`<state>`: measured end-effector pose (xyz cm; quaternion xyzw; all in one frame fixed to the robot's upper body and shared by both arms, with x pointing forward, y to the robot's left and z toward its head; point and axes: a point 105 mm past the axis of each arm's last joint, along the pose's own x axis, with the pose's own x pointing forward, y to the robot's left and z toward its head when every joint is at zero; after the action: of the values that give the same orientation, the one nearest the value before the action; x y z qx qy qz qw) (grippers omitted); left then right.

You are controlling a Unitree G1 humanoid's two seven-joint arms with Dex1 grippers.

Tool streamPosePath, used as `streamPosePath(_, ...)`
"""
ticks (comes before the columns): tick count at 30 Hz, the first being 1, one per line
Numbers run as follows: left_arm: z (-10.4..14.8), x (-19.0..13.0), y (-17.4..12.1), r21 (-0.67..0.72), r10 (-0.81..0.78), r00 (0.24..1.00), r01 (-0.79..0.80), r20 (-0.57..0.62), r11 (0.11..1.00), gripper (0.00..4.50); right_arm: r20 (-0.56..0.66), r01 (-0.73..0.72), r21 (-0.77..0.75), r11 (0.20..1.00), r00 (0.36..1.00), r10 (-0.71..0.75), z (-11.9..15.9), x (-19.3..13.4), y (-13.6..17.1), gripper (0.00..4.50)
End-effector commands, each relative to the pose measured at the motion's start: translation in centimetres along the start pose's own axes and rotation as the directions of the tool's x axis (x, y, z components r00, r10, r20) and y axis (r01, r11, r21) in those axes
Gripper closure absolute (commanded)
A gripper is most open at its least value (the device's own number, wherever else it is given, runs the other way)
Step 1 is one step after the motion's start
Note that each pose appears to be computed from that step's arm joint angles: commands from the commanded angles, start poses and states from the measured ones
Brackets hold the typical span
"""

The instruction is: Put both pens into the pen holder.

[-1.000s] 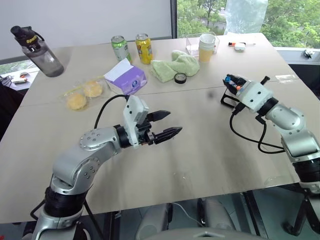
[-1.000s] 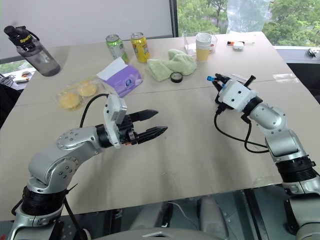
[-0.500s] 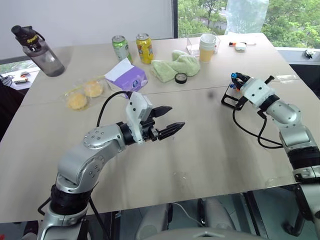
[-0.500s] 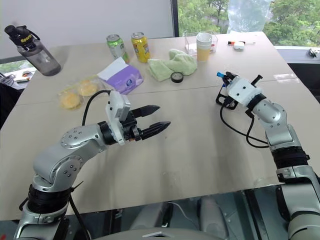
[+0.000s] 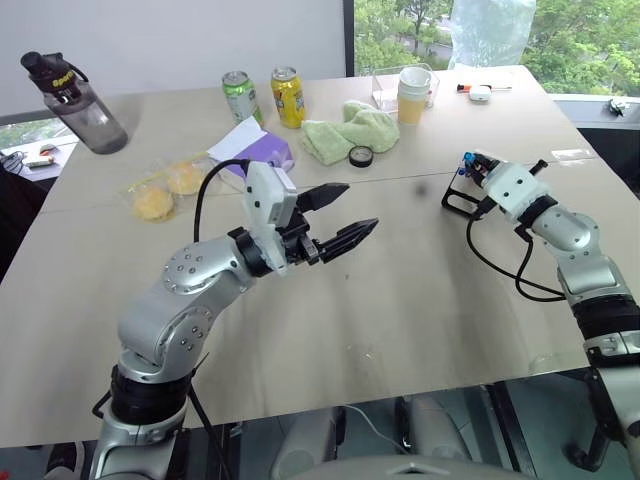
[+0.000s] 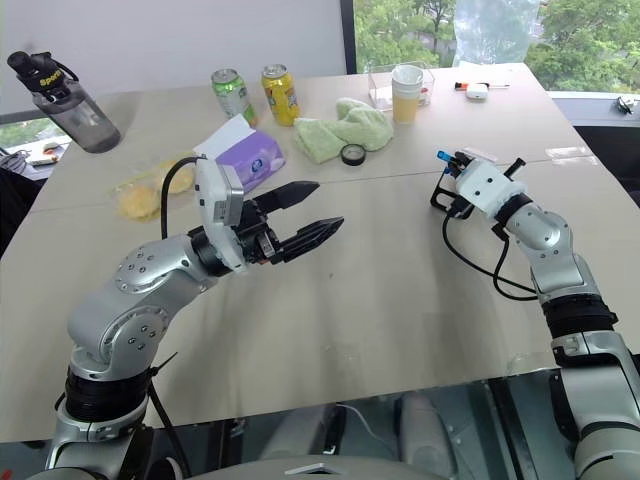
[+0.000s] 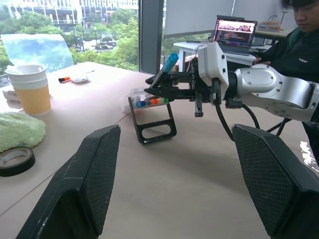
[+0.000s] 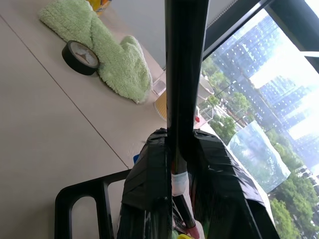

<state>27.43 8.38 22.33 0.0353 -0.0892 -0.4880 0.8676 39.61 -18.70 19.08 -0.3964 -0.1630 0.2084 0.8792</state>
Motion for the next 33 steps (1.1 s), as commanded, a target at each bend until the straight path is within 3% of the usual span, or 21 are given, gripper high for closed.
streamPosePath(1,1.3,0.1,-0.4,0.063,-0.01,0.999,0.008,0.034,0.998,0.79,0.007,0.08,0.01,0.997,0.997,-0.08,0.6,0.0,-2.3,3.46)
streamPosePath(2,1.3,0.1,-0.3,0.066,-0.004,0.999,0.002,0.035,0.998,0.79,0.002,0.097,0.028,0.995,0.995,-0.097,0.5,0.0,-2.5,3.18)
streamPosePath(8,1.3,0.1,-0.3,0.066,0.001,0.999,-0.003,0.04,0.998,0.79,-0.022,0.179,0.081,0.981,0.984,-0.178,0.1,0.0,-3.8,0.25)
streamPosePath(9,1.4,0.2,-0.3,0.066,0.0,0.999,-0.003,0.04,0.998,0.79,-0.023,0.179,0.079,0.981,0.984,-0.178,0.1,0.0,-3.9,0.02)
streamPosePath(18,1.2,0.2,-0.1,0.059,-0.003,0.999,0.001,0.037,0.998,0.79,0.059,0.169,0.14,0.975,0.982,-0.179,1.7,-0.2,-3.6,0.02)
streamPosePath(22,0.5,-0.5,0.2,0.062,0.029,1.0,-0.029,0.003,0.998,0.79,0.201,-0.052,0.305,0.951,0.98,-0.011,4.6,-0.3,-0.5,0.02)
streamPosePath(26,-1.3,-2.8,0.8,0.054,0.138,0.99,-0.135,-0.043,0.989,0.79,0.306,-0.362,0.437,0.823,0.921,0.243,6.5,-2.1,4.9,0.02)
streamPosePath(30,-5.0,-6.2,-0.2,-0.003,0.209,0.965,-0.212,-0.161,0.977,0.79,0.305,-0.505,0.549,0.666,0.863,0.403,5.5,-4.9,8.8,0.02)
streamPosePath(33,-7.2,-8.8,-1.5,-0.026,0.266,0.935,-0.28,-0.233,0.96,0.79,0.263,-0.522,0.59,0.616,0.845,0.465,3.6,-6.6,10.4,0.02)
